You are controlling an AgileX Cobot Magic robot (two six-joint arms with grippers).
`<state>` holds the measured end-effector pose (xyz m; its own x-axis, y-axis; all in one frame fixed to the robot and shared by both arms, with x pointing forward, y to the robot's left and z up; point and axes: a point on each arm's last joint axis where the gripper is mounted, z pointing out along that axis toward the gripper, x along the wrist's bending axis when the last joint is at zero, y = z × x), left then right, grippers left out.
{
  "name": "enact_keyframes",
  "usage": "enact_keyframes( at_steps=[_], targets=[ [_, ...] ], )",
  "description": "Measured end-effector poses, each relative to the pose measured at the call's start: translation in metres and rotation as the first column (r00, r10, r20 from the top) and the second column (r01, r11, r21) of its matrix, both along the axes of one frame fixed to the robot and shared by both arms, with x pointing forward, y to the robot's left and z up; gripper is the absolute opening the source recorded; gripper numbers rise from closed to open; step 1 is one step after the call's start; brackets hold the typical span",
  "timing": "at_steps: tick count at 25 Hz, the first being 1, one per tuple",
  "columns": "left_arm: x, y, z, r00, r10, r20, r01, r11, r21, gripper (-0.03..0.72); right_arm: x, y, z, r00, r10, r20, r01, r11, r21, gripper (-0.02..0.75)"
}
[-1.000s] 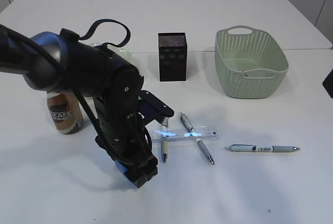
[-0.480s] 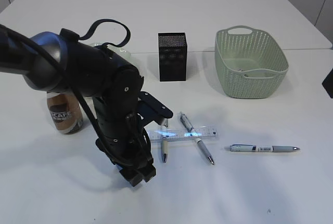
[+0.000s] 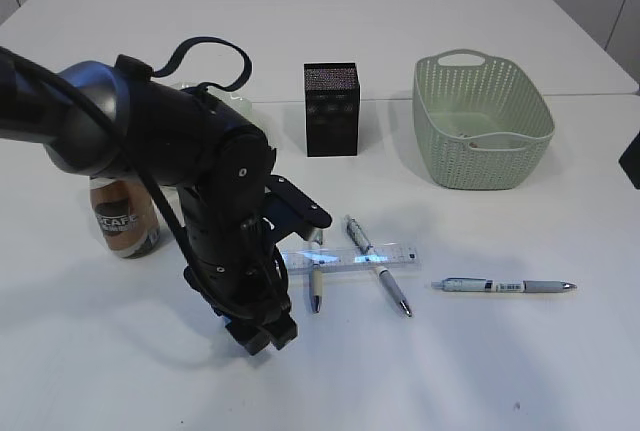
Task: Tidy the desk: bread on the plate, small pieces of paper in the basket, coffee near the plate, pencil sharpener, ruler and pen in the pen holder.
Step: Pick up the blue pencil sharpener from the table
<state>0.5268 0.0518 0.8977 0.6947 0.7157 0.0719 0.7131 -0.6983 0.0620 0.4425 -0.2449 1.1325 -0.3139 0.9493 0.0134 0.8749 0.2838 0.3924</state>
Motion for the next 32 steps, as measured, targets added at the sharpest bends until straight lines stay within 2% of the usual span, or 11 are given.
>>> enact_keyframes(
  at_steps=[5, 24, 28, 32],
  targets=[
    [0.000, 0.000, 0.000, 1.000, -0.001, 0.000, 0.001, 1.000, 0.002, 0.372, 0.000, 0.000, 0.000, 1.000, 0.000, 0.002, 0.000, 1.000, 0.000, 0.393],
    [-0.001, 0.001, 0.000, 1.000, -0.001, -0.011, 0.001, 1.000, 0.015, 0.342, 0.000, 0.001, 0.000, 1.000, 0.001, -0.001, -0.001, 1.000, 0.011, 0.393],
    [0.003, -0.002, 0.012, 1.000, 0.004, -0.019, -0.004, 1.000, 0.028, 0.342, 0.000, 0.001, 0.000, 1.000, 0.001, -0.001, -0.001, 1.000, 0.012, 0.393],
    [0.016, -0.013, 0.041, 1.000, 0.013, 0.006, -0.013, 1.000, 0.013, 0.343, 0.000, 0.001, 0.000, 1.000, 0.001, -0.002, -0.001, 1.000, 0.016, 0.393]
  ],
)
